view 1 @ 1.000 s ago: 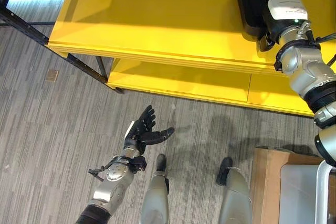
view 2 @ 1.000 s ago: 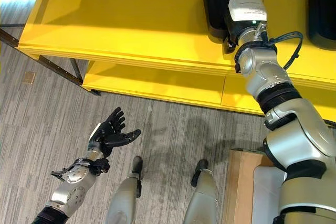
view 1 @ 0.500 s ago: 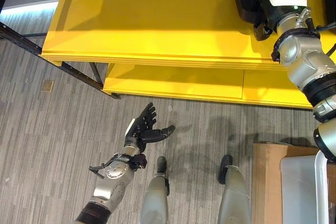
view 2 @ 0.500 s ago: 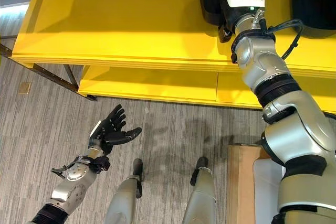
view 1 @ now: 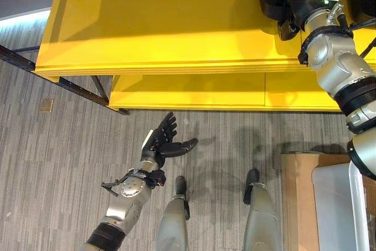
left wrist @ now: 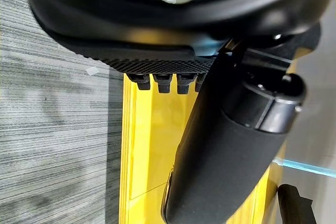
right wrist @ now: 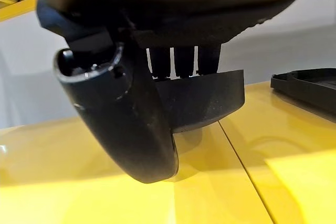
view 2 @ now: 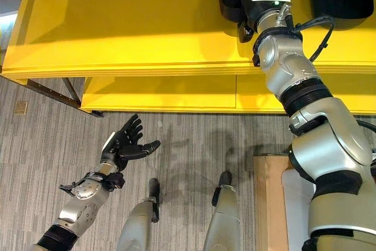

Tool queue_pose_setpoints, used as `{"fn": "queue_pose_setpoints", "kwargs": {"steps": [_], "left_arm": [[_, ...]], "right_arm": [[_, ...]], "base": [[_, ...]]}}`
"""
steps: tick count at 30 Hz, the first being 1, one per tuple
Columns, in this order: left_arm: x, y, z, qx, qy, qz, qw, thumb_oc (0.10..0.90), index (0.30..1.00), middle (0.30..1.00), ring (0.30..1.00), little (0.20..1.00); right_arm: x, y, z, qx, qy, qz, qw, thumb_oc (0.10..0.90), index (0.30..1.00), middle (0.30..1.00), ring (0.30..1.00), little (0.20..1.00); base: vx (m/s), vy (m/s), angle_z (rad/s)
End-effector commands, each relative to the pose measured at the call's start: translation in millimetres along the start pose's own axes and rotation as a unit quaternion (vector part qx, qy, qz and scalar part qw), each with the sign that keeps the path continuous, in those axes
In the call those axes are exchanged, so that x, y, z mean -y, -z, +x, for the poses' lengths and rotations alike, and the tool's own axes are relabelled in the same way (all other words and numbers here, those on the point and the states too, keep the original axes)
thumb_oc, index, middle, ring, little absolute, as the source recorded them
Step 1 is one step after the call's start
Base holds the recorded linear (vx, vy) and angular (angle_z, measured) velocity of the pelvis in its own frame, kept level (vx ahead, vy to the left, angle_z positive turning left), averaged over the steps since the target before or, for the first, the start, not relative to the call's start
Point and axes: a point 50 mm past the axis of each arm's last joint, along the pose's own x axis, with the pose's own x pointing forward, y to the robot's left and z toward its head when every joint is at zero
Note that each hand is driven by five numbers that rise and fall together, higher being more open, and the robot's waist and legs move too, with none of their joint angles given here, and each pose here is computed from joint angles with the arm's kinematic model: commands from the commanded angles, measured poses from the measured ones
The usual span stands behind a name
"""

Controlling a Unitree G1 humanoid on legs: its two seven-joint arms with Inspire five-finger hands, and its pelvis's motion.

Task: Move parts from the plastic box to the shelf.

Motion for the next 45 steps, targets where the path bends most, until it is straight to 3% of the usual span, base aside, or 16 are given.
{"fn": "queue_pose_setpoints", "kwargs": {"steps": [1, 30, 45], "left_arm": [[-1.9, -27.9, -2.0, 0.073, 0.021, 0.004, 0.997, 0.900, 1.000, 1.000, 1.000, 1.000], [-9.1, -29.5, -6.0, 0.079, -0.003, -0.004, 0.997, 0.900, 1.000, 1.000, 1.000, 1.000], [-8.2, -29.4, -6.8, 0.081, -0.003, -0.003, 0.997, 0.900, 1.000, 1.000, 1.000, 1.000]], "right_arm": [[106.0, -45.1, 18.9, 0.068, 0.181, 0.006, 0.981, 0.400, 0.300, 0.300, 0.300, 0.300], [109.4, -77.9, 12.4, 0.138, 0.182, -0.031, 0.973, 0.400, 0.300, 0.300, 0.300, 0.300], [86.7, -61.2, 19.4, 0.091, 0.144, -0.036, 0.985, 0.400, 0.300, 0.300, 0.300, 0.300]], "base": [[0.00, 0.000, 0.00], [0.00, -0.004, 0.01], [0.00, 0.000, 0.00]]}}
